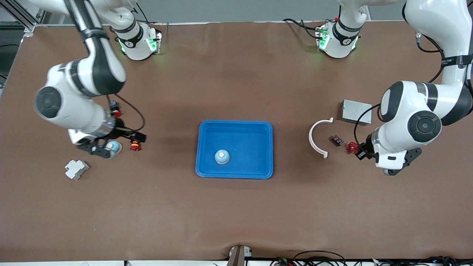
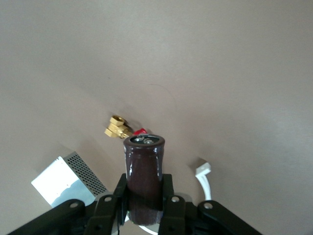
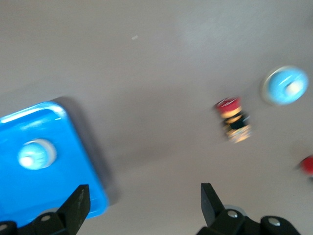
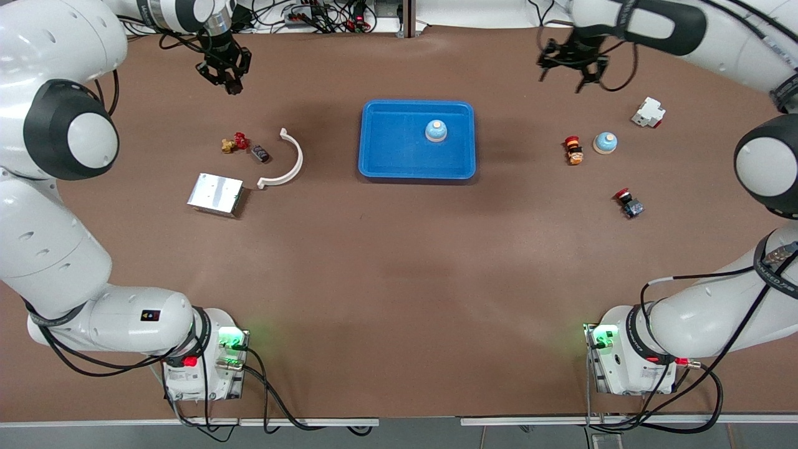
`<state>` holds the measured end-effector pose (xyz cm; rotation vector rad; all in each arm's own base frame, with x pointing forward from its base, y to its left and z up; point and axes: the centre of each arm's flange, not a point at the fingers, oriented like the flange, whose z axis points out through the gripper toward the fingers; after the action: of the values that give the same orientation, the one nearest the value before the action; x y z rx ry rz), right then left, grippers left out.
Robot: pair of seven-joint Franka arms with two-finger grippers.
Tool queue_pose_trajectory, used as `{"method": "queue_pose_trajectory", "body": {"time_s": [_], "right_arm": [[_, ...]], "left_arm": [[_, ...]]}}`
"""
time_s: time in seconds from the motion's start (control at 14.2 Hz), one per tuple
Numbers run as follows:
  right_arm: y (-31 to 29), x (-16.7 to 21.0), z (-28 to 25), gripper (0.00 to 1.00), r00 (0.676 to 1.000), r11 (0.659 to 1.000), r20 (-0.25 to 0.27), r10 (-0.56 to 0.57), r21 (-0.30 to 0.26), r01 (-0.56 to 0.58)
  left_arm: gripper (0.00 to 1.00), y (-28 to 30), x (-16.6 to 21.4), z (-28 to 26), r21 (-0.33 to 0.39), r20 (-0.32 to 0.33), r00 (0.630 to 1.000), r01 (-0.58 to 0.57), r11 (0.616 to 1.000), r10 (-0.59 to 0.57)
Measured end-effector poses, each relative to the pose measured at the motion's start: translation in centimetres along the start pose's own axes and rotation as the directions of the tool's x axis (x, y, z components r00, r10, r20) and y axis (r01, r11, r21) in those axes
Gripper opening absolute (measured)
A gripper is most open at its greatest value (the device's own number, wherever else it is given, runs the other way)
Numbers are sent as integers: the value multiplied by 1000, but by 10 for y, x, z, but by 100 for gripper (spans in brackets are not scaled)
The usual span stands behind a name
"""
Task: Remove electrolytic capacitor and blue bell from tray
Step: 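Carry the capacitor toward the valve while the right gripper releases the bell, then grasp the second bell with the right gripper while the left gripper lowers the capacitor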
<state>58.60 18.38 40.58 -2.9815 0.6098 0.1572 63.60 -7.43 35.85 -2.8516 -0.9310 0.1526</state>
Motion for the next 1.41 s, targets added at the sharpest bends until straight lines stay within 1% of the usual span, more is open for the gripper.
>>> {"method": "queue_pose_trajectory", "body": {"time_s": [0.21,0.42,0.56,0.63,0.78,0.92,1.2,1.41], "right_arm": [[-66,-40,2,100,994,994,-31,106,25,-105],[-111,-55,35,100,981,982,-55,184,52,-181],[-140,-65,70,100,972,974,-59,225,44,-223],[-154,-70,88,100,968,970,-70,242,29,-241],[-177,-72,119,100,955,960,-101,278,6,-279],[-194,-70,144,100,947,953,-116,299,-1,-302],[-209,-58,171,100,938,946,-127,322,16,-323],[-214,-55,187,100,931,940,-133,340,35,-339]], "left_arm": [[30,-12,7,18,21,26,1000,-2,1000,2],[30,-23,17,30,28,41,998,-37,999,36],[30,-24,21,35,20,38,998,-53,998,53],[30,-22,22,39,16,35,998,-56,998,55],[30,-21,22,43,14,36,997,-72,997,71],[30,-25,26,44,12,34,995,-93,996,93],[30,-47,47,46,-7,24,988,-153,988,153],[30,-51,52,45,-11,8,984,-179,984,179]]}}
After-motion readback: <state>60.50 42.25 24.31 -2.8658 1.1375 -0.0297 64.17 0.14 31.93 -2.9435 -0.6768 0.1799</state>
